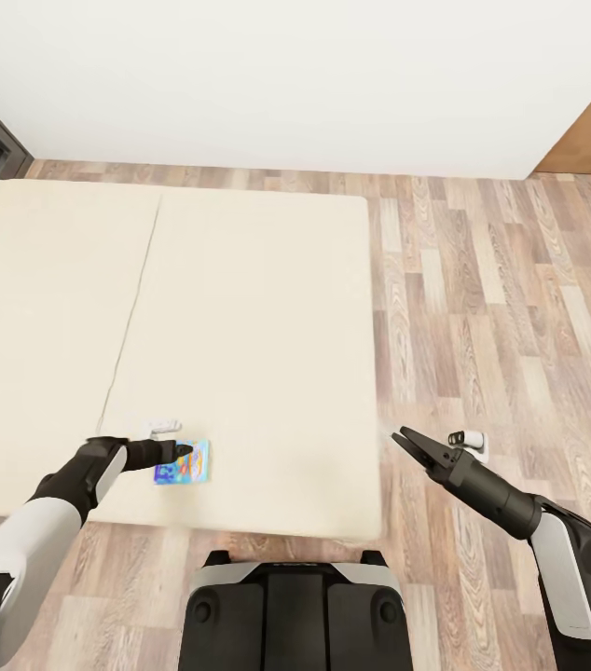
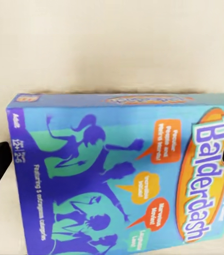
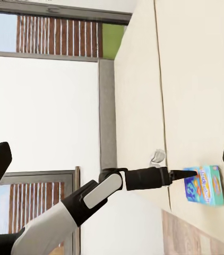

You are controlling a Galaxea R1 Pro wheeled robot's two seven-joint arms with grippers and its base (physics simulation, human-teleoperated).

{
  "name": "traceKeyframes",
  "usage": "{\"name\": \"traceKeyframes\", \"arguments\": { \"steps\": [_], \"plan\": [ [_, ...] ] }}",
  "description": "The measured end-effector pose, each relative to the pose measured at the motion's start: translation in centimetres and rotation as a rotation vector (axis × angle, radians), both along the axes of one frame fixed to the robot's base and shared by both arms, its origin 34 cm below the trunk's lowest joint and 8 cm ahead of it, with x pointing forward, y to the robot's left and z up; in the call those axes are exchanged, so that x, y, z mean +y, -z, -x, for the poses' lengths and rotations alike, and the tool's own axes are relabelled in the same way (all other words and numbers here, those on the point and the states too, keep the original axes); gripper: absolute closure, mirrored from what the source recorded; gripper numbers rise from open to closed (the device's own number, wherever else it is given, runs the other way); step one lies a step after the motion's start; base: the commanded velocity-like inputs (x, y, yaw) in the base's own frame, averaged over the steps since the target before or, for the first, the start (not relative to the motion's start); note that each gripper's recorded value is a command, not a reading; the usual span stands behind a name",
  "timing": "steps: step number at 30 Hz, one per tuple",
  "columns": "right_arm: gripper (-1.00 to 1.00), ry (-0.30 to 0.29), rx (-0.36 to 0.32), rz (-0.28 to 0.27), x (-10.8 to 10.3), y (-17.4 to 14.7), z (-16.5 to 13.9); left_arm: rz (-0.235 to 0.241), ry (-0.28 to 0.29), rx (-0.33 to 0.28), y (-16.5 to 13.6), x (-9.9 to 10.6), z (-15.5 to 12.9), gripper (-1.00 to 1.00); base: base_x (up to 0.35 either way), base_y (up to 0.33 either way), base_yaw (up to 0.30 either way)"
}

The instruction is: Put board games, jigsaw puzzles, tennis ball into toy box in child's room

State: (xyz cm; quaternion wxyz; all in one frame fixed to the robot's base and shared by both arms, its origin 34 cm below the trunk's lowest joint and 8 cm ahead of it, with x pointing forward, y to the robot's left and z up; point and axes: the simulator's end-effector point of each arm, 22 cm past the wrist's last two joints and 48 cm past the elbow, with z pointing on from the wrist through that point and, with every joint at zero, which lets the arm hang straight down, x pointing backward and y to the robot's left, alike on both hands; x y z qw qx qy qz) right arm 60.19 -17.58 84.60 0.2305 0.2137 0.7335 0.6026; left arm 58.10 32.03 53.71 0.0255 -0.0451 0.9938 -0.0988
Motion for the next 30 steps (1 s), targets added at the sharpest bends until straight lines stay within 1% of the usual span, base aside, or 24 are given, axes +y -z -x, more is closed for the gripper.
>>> {"name": "traceKeyframes", "arguments": {
  "steps": [12,20,30],
  "plan": [
    [-1.00,0.000,0.000,0.000,0.00,0.01,0.01,0.000,0.000,0.000,0.00,-0.02,-0.02,-1.00,0.000,-0.281,0.000],
    [-1.00,0.000,0.001,-0.001,0.00,0.03,0.02,0.001,0.000,0.001,0.00,-0.03,0.00,-1.00,0.000,-0.128,0.000],
    [-1.00,0.000,0.001,-0.001,0.00,0.03,0.02,0.001,-0.002,0.002,-0.02,0.05,0.01,-1.00,0.000,-0.015,0.000]
  ]
}}
